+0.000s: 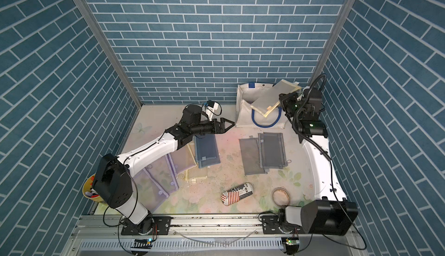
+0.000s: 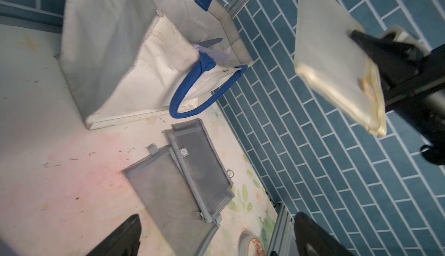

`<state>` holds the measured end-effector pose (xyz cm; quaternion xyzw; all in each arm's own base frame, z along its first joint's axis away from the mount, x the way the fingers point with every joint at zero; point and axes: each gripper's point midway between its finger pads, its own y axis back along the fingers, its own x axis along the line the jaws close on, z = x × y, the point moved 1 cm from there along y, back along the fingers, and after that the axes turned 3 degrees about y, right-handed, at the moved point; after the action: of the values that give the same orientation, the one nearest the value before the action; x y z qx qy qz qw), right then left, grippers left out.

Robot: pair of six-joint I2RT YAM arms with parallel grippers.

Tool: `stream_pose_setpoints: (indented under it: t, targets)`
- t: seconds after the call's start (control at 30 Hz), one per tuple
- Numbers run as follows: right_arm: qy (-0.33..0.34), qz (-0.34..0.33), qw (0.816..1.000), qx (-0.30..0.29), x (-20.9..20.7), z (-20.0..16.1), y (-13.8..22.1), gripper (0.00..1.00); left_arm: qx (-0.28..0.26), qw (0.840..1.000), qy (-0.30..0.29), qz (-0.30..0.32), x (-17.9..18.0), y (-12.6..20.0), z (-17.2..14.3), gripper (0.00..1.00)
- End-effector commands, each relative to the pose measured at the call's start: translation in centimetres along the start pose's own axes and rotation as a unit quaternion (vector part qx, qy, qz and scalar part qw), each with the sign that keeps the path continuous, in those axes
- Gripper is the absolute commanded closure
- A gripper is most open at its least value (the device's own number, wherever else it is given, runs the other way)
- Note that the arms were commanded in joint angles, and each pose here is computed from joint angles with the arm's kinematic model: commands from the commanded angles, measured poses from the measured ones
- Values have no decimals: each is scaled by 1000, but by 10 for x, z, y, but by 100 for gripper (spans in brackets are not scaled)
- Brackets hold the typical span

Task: Put the pencil pouch into the canvas bag
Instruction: Place the pencil pouch in the canvas bag.

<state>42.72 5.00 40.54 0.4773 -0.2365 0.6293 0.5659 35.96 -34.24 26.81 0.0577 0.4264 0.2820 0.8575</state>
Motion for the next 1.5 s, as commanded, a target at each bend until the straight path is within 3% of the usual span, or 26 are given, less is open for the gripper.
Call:
stream_pose_setpoints:
  t: [0.0,0.23,0.43,1.0,1.2,1.47]
  targets:
    - [-29,-90,992,-82,-12,26,-18,100,14,997,-44,65,23,9,-15,1]
    - [-52,-137,983,-110,-10,33,-86,100,6,994,-73,80,19,26,-17,1]
    - [-61,-178,975,-114,-29,19,-123,100,-3,993,-75,89,21,38,-22,1]
    - [-82,-233,967,-61,-80,-25,-168,100,-3,992,-80,97,28,31,-21,1]
    - [-83,-257,962,-48,-88,-28,-165,84,-8,991,-83,103,28,34,-19,1]
    - [-78,-241,967,-35,-80,-27,-166,62,-9,990,-87,107,27,36,-17,0]
